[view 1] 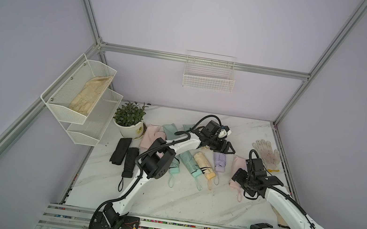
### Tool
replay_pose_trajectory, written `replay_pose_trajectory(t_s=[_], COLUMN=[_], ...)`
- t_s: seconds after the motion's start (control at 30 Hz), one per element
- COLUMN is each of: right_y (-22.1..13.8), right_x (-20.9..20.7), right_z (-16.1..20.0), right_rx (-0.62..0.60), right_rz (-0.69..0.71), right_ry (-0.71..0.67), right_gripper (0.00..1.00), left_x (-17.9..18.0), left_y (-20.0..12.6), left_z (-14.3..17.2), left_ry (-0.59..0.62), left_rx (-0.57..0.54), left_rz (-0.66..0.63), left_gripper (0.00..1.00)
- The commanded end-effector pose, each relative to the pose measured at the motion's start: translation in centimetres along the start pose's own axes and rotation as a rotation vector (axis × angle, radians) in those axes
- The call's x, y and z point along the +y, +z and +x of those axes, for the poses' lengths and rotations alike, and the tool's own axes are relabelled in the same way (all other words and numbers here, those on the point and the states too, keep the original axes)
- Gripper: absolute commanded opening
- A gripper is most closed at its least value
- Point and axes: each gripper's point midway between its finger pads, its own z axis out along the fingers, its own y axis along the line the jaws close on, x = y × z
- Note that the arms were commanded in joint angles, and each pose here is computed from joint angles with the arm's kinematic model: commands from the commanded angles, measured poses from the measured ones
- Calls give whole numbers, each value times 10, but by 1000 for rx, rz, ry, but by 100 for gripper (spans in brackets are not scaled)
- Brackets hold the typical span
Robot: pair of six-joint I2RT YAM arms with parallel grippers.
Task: Take umbrellas out of sleeves
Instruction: Move the umbrella to the center of the board, then take out the umbrella from the umbrella sleeve.
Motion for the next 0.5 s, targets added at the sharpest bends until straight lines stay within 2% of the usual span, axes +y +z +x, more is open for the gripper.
replay_pose_trajectory(t_s=[0.0,0.13,0.27,0.37,0.47], right_y=[-18,-36,-46,-32,-1], right_x=[12,21,29,26,29], right_z=[-5,-39,-85,-118,-125], right_rx=[1,-102,-168,-159,-85], right_rz=[-36,-26,-31,-54,-33], right_ry=[-11,-26,-9,24,24], right_gripper=[87,83,79,77,76], left_x=[-27,-22,-24,-39,-55], left_y=[8,0,-36,-64,-73], left_z=[-8,-3,11,29,53], left_ry=[66,44,53,54,51], left_rx=[0,-7,-73,-123,-115], left_rz=[39,-10,-101,-90,-35], left_gripper=[66,62,63,65,65])
